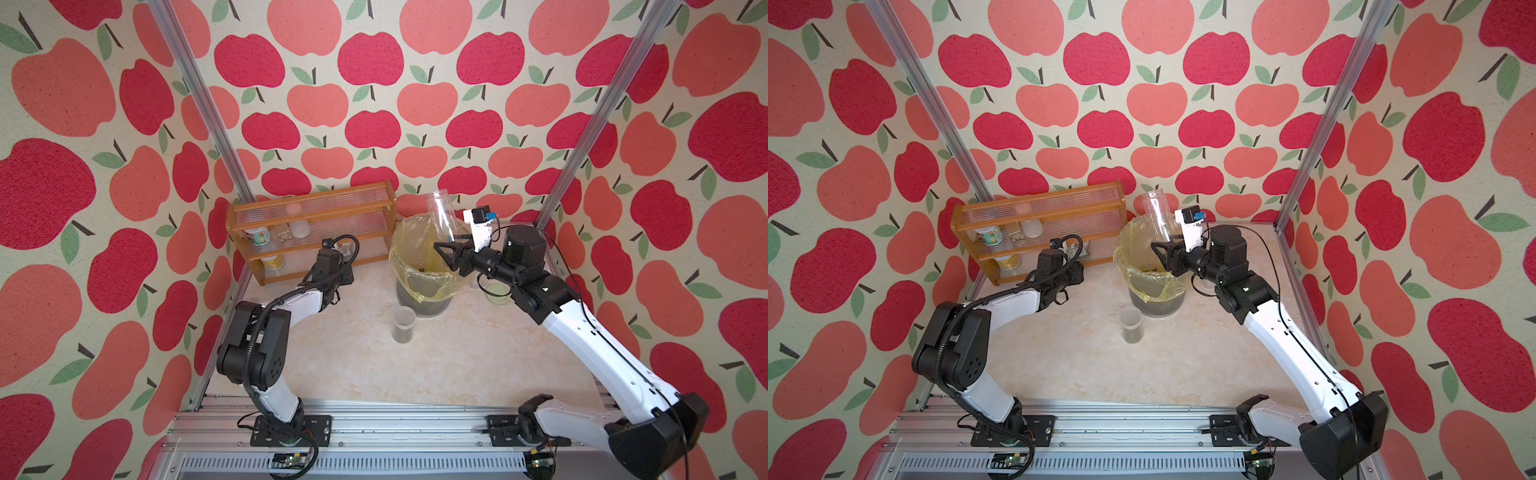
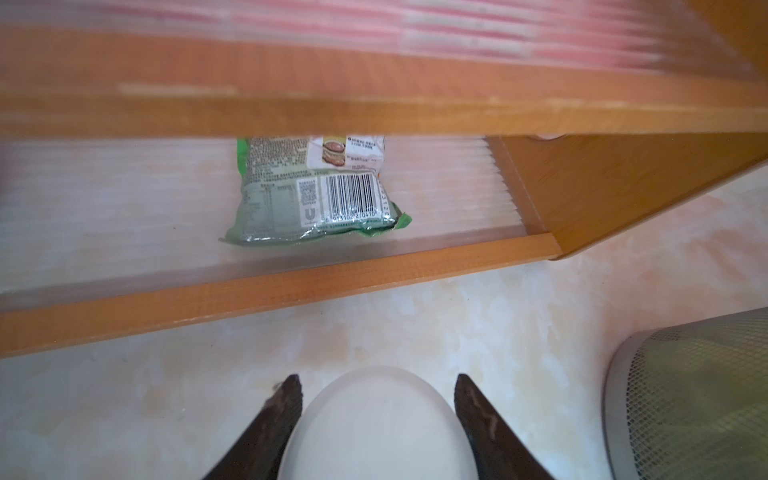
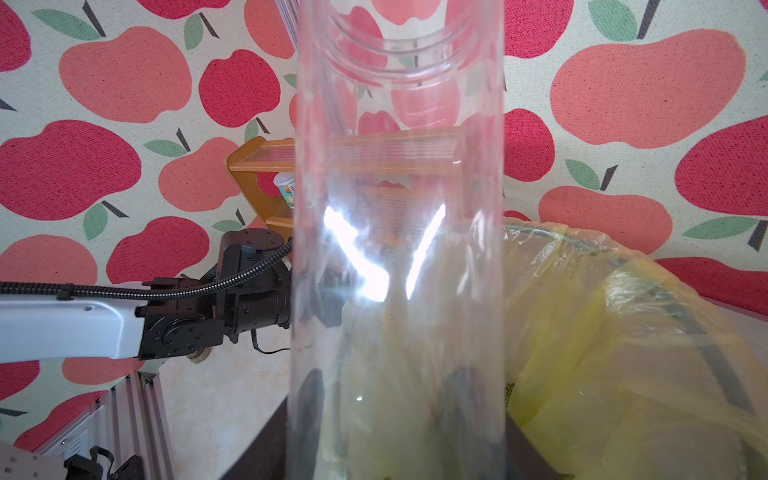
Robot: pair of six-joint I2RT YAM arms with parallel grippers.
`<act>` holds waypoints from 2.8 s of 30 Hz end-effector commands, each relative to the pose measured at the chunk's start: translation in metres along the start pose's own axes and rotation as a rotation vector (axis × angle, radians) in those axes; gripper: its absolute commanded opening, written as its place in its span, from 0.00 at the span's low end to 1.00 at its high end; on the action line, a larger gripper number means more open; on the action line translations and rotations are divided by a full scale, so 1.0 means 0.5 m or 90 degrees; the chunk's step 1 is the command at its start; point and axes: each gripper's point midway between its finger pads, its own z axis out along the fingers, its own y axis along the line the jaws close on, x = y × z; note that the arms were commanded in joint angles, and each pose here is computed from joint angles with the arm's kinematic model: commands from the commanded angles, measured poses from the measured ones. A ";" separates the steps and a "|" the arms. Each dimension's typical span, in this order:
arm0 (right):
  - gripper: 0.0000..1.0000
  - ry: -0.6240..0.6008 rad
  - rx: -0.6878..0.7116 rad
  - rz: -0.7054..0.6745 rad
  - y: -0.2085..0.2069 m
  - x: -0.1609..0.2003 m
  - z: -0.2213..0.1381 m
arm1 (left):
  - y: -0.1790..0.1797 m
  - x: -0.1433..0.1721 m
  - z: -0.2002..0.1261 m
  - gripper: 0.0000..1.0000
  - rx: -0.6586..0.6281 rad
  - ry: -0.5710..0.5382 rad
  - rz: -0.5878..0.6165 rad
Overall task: Empty moldy mung beans from jars
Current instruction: Place the lid at the center of the board, then pour the moldy mung beans from the jar into the trash bin.
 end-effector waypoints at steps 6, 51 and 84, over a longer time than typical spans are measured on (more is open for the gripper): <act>0.39 0.023 0.000 0.034 -0.014 0.033 0.011 | 0.007 0.009 0.024 0.73 -0.006 -0.012 -0.007; 0.38 -0.003 -0.057 -0.022 0.034 -0.010 0.086 | -0.507 -0.339 -0.425 1.00 0.564 -0.055 -0.010; 0.50 -0.057 0.033 -0.056 -0.018 -0.026 0.065 | -0.533 -0.341 -0.317 0.49 0.491 0.004 0.028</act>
